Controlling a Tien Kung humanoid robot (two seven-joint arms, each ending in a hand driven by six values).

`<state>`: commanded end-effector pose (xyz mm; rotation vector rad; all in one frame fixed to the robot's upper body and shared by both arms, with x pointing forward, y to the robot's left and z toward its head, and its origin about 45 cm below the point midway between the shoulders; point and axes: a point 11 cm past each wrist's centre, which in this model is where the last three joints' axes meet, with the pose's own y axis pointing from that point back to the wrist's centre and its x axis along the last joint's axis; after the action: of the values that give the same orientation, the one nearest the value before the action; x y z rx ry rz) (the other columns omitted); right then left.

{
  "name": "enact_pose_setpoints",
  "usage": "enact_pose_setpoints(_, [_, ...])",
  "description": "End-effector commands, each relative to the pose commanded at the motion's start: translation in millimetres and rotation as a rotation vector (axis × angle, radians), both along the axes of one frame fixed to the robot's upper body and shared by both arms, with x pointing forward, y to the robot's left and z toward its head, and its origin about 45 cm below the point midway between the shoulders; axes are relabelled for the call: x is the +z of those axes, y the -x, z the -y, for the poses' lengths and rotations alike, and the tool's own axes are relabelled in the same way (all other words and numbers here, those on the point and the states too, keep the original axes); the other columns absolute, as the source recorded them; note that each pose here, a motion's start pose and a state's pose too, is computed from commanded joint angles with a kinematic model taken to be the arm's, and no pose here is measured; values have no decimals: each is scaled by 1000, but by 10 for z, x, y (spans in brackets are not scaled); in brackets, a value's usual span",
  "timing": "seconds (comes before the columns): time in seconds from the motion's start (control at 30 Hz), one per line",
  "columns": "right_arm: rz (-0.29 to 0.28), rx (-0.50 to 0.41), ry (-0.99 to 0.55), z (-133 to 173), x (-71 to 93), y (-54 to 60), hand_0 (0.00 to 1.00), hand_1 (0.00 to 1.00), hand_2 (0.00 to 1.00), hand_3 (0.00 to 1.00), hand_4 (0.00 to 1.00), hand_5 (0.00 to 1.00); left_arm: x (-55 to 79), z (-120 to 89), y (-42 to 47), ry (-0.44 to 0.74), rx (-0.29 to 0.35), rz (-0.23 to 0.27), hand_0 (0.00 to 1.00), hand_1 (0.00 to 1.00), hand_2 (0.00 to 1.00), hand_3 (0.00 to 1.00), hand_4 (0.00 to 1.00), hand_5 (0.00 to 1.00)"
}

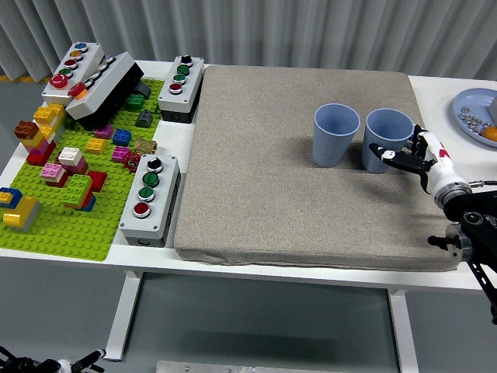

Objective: Pick cup pour cup place

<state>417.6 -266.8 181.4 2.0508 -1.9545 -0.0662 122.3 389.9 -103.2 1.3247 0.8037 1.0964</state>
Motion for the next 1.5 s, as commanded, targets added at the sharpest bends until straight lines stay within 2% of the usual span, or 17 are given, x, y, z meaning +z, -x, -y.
enact_pose_setpoints(0.03, [2,0,-1,1,3,-1,781,717,622,686,709,136,0,0,1,0,0,0,851,869,883,768,601,998])
enact_pose_setpoints(0.07, [5,2,-3,0,9,-2,843,770,705,748,766,217,0,1,0,0,0,0,851,869,882,768,600,998])
enact_pose_setpoints(0.43, [9,16,-10,2,16,-10,843,770,705,748,766,217,1,4,-6,1,-1,1,850,869,883,768,600,998])
enact_pose_setpoints(0.47, [9,16,-9,4,17,-11,893,849,875,880,853,326,1,4,-8,1,-1,1,850,869,882,767,600,998])
enact_pose_setpoints(1.23, [-5,43,20,32,27,-23,914,869,927,918,856,325,4,6,-22,1,-6,2,851,869,882,768,600,998])
enact_pose_setpoints(1.27, [-6,45,21,34,29,-24,930,922,998,984,853,329,4,6,-22,1,-6,2,851,869,882,768,600,998])
enact_pose_setpoints(1.5, [-19,60,30,55,37,-22,937,928,998,998,855,327,3,5,-15,1,-5,1,851,869,882,768,600,998])
